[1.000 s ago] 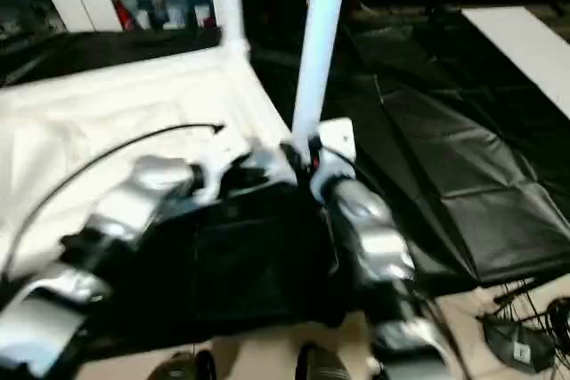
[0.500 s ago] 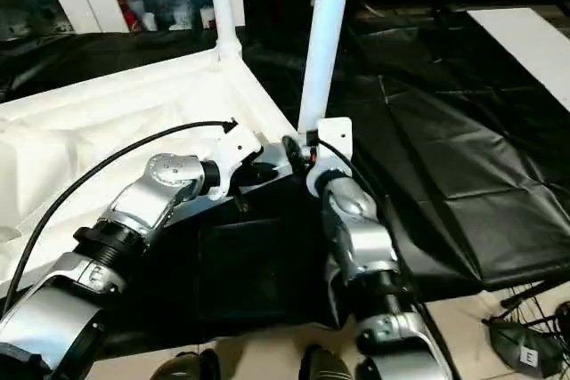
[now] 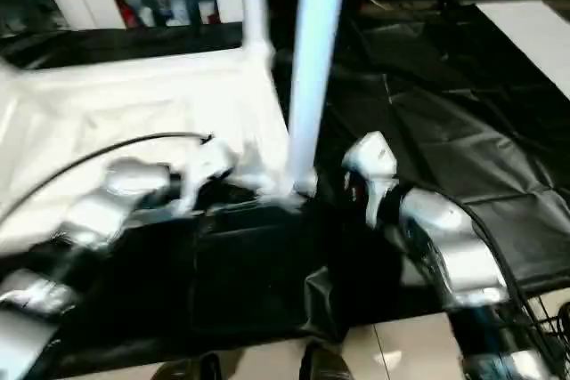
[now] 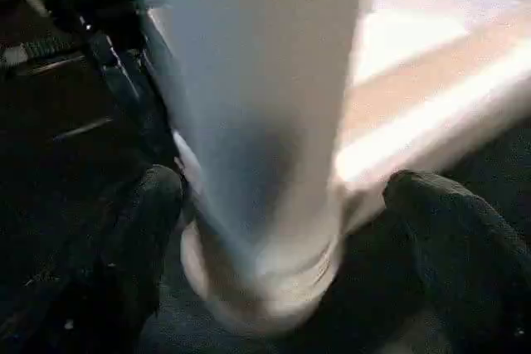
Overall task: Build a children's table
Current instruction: Rotate leg to tighten
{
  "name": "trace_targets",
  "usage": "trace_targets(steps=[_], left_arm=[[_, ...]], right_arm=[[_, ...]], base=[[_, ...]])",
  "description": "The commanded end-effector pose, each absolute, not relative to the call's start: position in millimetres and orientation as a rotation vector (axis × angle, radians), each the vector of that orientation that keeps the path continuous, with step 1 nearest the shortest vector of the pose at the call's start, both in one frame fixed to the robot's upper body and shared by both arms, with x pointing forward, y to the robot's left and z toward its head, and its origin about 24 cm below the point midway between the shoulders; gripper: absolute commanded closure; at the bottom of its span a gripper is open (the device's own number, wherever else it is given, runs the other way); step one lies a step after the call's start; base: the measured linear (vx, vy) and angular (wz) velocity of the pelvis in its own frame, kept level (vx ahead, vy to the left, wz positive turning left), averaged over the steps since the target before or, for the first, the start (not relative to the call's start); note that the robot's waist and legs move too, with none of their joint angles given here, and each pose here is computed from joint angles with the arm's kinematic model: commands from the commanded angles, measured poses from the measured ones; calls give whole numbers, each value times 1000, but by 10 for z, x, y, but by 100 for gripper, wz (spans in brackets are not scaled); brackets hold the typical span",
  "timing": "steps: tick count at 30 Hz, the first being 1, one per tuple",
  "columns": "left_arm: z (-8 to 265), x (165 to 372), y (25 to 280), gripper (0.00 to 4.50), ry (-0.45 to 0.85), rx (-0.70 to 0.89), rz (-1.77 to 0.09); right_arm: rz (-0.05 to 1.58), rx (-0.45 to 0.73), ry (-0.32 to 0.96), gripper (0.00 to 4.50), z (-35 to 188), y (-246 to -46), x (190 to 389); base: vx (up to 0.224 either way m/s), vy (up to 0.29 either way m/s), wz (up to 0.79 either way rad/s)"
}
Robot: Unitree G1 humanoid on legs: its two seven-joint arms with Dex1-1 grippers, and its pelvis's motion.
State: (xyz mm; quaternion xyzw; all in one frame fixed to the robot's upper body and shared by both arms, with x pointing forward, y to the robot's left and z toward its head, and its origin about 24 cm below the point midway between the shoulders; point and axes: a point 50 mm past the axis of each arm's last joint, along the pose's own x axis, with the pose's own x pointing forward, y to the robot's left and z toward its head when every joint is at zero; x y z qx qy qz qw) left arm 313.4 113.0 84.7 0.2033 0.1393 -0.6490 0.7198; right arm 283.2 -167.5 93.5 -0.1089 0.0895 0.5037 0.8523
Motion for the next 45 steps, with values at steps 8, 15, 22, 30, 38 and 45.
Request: trace_targets(steps=[8, 15, 22, 30, 38, 45], left_arm=[[826, 3060, 1107, 450, 318, 428, -1489], [839, 3054, 1131, 450, 324, 430, -1483], [842, 3055, 1168, 450, 331, 432, -1471], [830, 3040, 1180, 450, 348, 431, -1478], [795, 3026, 1172, 450, 366, 416, -1484], [732, 3187, 1032, 450, 358, 408, -1300]], right_arm=[[1135, -225, 244, 21, 826, -1555, 2832], [1149, -245, 266, 57, 785, -1544, 2840], [1141, -219, 251, 98, 786, -1513, 2875], [1159, -212, 260, 170, 745, -1488, 2857], [1088, -155, 248, 181, 681, -1454, 2867], [799, -31, 212, 182, 558, -1331, 3010]], base=[[0, 0, 0], [0, 0, 0], [0, 0, 0], [0, 0, 0], [0, 0, 0], [0, 0, 0]])
